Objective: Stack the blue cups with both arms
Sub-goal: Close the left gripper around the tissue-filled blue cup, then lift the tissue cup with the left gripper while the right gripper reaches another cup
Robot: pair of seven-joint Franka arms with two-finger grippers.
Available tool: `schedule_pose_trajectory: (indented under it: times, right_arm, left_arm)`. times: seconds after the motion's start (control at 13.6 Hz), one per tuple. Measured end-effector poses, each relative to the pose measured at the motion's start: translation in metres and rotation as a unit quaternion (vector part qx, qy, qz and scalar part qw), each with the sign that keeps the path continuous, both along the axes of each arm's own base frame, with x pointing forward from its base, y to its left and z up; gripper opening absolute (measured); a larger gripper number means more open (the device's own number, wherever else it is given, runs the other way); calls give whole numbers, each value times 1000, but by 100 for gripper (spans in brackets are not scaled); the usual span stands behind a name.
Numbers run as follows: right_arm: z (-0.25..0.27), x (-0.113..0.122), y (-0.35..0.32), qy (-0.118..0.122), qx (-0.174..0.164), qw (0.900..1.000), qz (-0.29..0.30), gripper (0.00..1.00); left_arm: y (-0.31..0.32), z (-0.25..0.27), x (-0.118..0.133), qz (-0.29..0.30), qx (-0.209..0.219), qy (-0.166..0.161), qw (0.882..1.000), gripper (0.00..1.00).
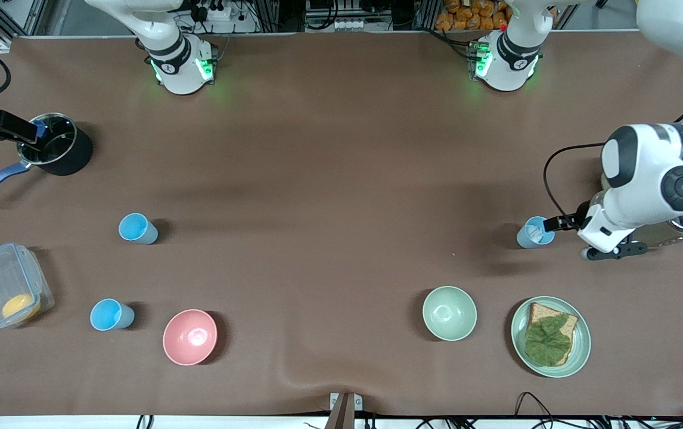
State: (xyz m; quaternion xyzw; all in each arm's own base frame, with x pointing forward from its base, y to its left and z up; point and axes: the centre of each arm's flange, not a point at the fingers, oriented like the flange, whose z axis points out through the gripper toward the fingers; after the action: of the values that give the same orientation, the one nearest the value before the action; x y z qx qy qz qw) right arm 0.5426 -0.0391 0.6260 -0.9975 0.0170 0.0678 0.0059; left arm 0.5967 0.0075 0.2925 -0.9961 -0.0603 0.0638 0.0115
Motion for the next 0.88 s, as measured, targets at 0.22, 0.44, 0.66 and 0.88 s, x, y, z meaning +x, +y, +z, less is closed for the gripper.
schedule_pose_trajectory:
  times: [0.22,0.44,0.66,0.88]
  right_arm:
    - [-16,0,-1,38,3,999,-1,100]
    - [-38,6,-1,69,4,998,-1,100]
    - [-51,11,0,86,6,996,1,100]
    - [-75,14,-2,124,8,992,-1,100]
  left_arm:
    - [8,-27,1,6,-2,6,1000,96]
    - [6,-47,1,5,-4,11,1000,78]
    - [4,-62,-1,6,-8,22,1000,44]
    - [-4,-67,-1,5,-13,24,1000,9]
